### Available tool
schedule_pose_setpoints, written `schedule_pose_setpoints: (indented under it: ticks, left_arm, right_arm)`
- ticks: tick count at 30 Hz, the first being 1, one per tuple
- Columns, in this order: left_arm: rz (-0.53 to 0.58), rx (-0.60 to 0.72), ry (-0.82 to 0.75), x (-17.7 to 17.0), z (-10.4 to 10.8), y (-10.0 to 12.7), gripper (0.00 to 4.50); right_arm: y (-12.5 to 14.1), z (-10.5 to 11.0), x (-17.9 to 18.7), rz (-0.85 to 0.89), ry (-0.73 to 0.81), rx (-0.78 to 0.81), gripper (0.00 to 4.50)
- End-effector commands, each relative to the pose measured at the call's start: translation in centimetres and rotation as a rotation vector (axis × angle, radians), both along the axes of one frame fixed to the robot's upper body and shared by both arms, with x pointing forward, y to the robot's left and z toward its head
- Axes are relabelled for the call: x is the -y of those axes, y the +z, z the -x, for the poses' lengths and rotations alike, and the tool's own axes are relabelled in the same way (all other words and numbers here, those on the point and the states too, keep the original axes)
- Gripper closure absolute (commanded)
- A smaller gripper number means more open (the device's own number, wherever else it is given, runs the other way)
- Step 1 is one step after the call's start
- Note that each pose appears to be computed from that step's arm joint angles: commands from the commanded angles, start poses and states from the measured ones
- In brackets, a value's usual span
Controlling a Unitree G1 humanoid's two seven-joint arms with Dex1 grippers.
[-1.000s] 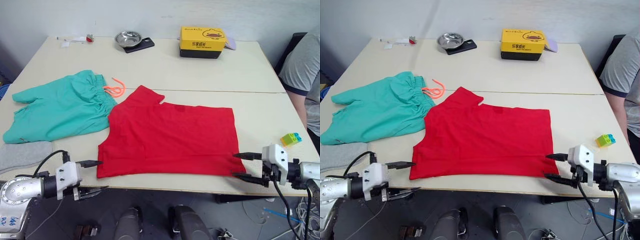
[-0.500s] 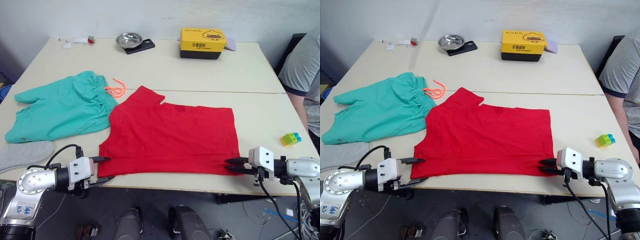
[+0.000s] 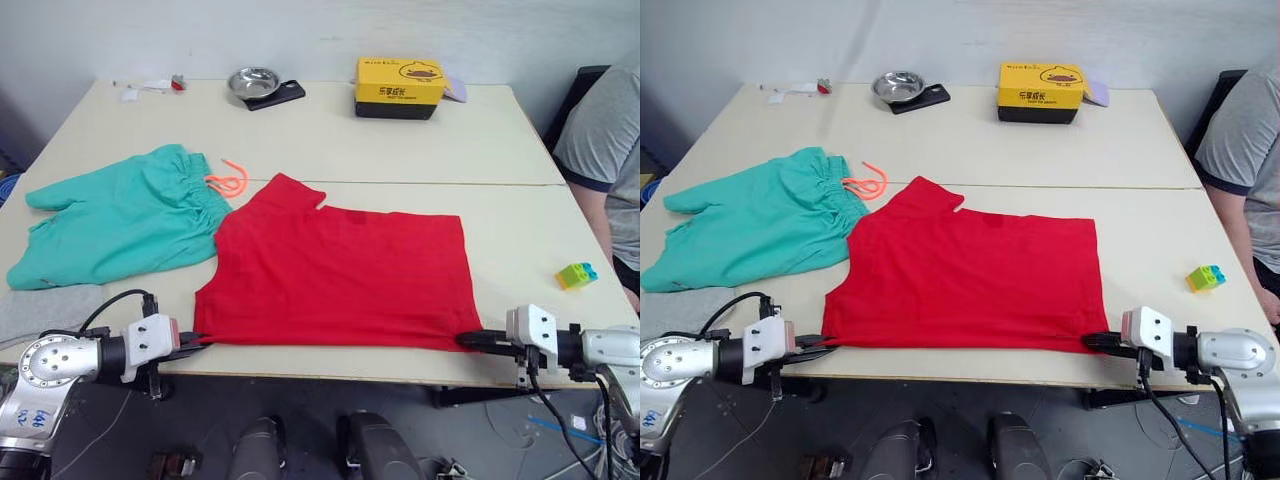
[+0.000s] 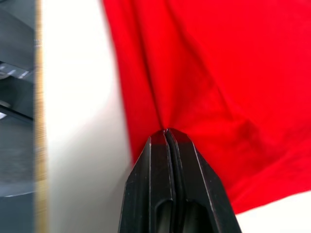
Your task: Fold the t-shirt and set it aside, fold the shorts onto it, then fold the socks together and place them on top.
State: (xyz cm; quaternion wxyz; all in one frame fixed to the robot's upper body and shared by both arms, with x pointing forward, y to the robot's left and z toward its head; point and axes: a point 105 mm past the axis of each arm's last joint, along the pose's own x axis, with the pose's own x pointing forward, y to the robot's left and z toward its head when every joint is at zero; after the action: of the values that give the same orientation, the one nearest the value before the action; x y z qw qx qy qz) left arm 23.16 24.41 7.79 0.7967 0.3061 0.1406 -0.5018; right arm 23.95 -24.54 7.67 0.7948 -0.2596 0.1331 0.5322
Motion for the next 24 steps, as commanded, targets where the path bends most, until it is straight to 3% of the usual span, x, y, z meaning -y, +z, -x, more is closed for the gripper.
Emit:
schedule_pose_setpoints:
  ticks: [1, 8, 10, 12, 16, 22, 23, 24]
  left_arm:
    - [-0.043, -0.058, 0.036, -1.8, 0.9, -0.7, 4.46]
    - [-0.045, -0.064, 0.037, -2.1, 1.6, -0.6, 4.46]
    - [-0.039, -0.062, 0.036, -1.8, 1.6, -0.7, 4.49]
    - [-0.031, -0.063, 0.028, -1.5, 1.6, -0.8, 4.5]
    - [-0.027, -0.062, 0.025, -1.2, 1.6, -0.8, 4.5]
    - [-0.027, -0.067, 0.026, -1.3, 1.6, -0.9, 4.5]
    - [-0.026, -0.068, 0.026, -1.3, 1.6, -0.9, 4.5]
    - [-0.026, -0.069, 0.026, -1.2, 1.7, -0.9, 4.5]
  right_arm:
    - [-0.3, 0.9, 0.4, 0.021, -0.016, -0.04, 4.5]
    - [0.1, 0.9, 0.5, 0.017, -0.076, 0.014, 4.5]
    - [1.3, 0.1, 0.2, -0.074, -0.127, 0.052, 4.32]
    - [2.3, -0.4, 0.0, -0.103, -0.133, 0.1, 3.87]
    - [3.4, -0.4, -0.1, -0.08, -0.1, 0.138, 2.53]
    - [2.4, 1.7, 0.0, 0.014, -0.002, 0.055, 0.4]
    - [2.3, 1.7, -0.1, 0.025, 0.001, 0.06, 0.12]
    - [2.2, 1.7, -0.1, 0.033, 0.004, 0.065, 0.12]
